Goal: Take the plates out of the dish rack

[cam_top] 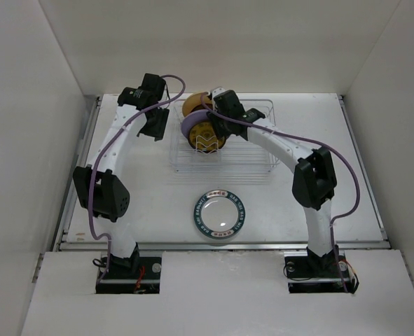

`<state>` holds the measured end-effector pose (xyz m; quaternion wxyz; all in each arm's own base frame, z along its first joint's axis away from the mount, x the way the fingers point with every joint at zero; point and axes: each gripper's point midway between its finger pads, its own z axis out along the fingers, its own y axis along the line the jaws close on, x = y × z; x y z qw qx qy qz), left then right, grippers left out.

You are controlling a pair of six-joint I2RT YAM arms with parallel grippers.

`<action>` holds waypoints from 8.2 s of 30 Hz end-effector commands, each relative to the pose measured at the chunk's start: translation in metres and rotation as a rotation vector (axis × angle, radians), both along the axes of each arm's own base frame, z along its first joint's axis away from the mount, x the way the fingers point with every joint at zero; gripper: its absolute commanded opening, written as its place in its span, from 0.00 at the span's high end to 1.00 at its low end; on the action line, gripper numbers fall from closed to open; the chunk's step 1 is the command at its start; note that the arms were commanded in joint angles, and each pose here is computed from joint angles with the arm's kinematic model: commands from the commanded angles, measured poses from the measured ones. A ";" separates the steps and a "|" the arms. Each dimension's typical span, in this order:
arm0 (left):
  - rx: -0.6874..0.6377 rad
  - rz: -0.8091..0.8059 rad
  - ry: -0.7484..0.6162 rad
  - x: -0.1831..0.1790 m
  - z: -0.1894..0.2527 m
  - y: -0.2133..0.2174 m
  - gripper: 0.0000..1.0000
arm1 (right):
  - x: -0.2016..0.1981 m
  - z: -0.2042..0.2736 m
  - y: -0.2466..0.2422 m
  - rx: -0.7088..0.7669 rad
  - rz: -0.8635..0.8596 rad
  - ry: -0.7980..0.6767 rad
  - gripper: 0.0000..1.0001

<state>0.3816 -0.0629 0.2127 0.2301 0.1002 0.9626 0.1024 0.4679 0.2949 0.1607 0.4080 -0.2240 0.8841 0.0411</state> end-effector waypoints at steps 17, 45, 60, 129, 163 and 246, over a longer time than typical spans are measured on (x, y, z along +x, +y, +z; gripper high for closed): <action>-0.209 -0.123 0.234 0.000 -0.054 -0.053 0.43 | 0.051 0.002 0.032 -0.028 0.090 -0.175 0.65; -0.296 -0.102 0.290 -0.005 -0.066 -0.069 0.50 | -0.001 0.136 -0.016 0.022 0.024 -0.388 1.00; -0.096 -0.040 -0.091 -0.035 0.045 -0.004 0.05 | -0.143 0.073 0.030 0.430 0.186 0.271 1.00; -0.145 -0.495 -0.272 0.141 -0.017 -0.133 0.86 | -0.117 0.065 -0.038 0.408 -0.011 0.327 0.22; -0.561 0.189 -0.094 0.027 0.059 0.063 1.00 | -0.115 0.073 -0.044 0.452 -0.081 0.270 0.22; -0.325 -0.118 0.447 -0.021 -0.041 -0.022 0.41 | 0.089 0.082 -0.022 0.130 -0.016 -0.368 0.98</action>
